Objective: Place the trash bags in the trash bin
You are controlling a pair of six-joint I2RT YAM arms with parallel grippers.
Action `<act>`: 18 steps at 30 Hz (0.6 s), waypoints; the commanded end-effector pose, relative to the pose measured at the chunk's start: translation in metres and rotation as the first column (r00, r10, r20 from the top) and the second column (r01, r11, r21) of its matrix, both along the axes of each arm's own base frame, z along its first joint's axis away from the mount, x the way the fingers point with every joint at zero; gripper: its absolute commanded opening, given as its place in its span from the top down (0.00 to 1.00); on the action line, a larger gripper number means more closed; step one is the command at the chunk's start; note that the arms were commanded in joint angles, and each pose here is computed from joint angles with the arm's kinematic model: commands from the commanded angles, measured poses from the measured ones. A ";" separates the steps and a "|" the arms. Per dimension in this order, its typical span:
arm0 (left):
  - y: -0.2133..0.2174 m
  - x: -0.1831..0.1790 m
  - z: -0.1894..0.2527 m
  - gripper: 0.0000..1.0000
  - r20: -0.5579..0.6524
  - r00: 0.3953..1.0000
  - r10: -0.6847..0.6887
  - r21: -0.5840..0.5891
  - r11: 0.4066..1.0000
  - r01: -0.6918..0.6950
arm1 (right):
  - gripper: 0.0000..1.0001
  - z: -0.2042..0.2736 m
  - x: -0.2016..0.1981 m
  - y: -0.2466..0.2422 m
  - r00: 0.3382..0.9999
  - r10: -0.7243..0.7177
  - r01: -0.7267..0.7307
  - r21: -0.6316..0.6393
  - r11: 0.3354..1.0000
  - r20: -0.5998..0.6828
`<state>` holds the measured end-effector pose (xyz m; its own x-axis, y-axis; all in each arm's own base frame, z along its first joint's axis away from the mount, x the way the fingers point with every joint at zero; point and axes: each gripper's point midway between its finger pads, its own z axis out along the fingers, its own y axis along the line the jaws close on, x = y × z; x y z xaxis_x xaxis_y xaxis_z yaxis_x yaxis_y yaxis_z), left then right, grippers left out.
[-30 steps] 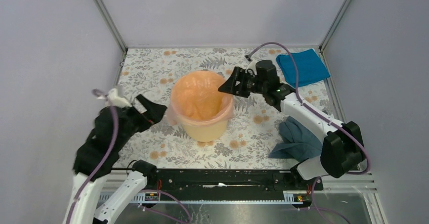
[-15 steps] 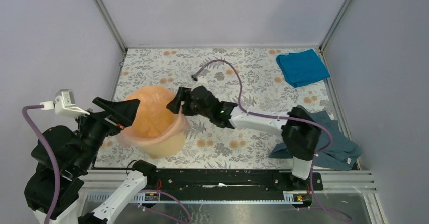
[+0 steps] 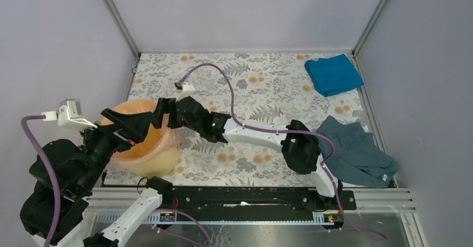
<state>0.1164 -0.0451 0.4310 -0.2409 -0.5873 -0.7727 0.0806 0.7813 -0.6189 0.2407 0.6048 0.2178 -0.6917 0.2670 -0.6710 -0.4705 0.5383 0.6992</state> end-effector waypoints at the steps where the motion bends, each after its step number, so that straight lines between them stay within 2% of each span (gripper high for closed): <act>1: 0.013 0.004 0.024 0.01 0.052 0.997 0.049 0.075 0.996 -0.053 | 0.00 0.091 0.006 -0.009 0.984 0.121 -0.129 0.054 0.990 0.129; 7: 0.031 0.005 0.046 0.01 0.132 0.984 0.122 0.119 0.983 -0.138 | 0.00 0.135 0.020 -0.080 0.971 0.090 -0.081 -0.049 0.996 0.221; 12: 0.040 0.010 0.049 0.01 0.170 0.973 0.158 0.162 0.969 -0.185 | 0.00 0.165 0.030 -0.202 0.913 -0.054 0.131 -0.166 0.977 0.406; 15: 0.043 0.014 0.056 0.01 0.208 0.962 0.177 0.159 0.964 -0.211 | 0.00 0.180 0.020 -0.272 0.860 -0.097 0.253 -0.254 0.934 0.501; 18: 0.040 0.021 0.066 0.01 0.257 0.950 0.177 0.139 0.966 -0.217 | 0.00 0.199 0.003 -0.333 0.824 -0.151 0.344 -0.269 0.900 0.546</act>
